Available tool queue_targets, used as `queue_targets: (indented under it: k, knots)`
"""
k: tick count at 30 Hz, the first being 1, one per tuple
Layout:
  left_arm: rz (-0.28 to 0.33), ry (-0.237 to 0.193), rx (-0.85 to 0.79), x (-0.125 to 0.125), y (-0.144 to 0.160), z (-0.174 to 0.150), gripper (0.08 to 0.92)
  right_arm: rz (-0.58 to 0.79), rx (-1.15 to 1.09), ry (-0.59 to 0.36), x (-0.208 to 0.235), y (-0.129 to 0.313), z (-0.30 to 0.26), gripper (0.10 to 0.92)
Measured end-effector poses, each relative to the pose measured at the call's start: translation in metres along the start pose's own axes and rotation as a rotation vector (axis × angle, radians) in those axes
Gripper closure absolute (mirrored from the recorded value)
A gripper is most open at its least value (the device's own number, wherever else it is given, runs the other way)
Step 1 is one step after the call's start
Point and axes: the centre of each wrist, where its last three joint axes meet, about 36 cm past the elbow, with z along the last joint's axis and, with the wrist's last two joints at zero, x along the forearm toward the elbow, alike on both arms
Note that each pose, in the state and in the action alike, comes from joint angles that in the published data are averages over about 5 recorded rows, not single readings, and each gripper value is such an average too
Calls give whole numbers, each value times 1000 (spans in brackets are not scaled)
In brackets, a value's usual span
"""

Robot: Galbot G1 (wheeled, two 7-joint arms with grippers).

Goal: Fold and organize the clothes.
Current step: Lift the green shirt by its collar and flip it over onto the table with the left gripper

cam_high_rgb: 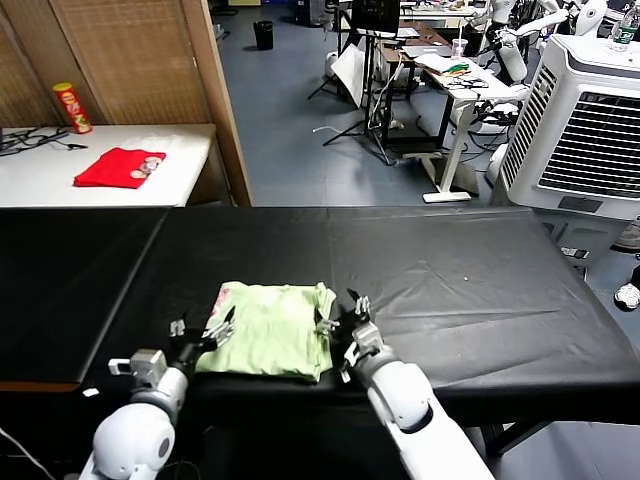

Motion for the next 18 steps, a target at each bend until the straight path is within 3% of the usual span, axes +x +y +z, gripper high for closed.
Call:
queue_targets:
  k: [10, 18]
  knots:
    - [53, 18, 215, -13, 23, 10, 201, -26, -180, -73, 29, -13, -15, 224]
    - [110, 64, 434, -23, 45, 24, 201, -24, -228, -129, 69, -26, -24, 224]
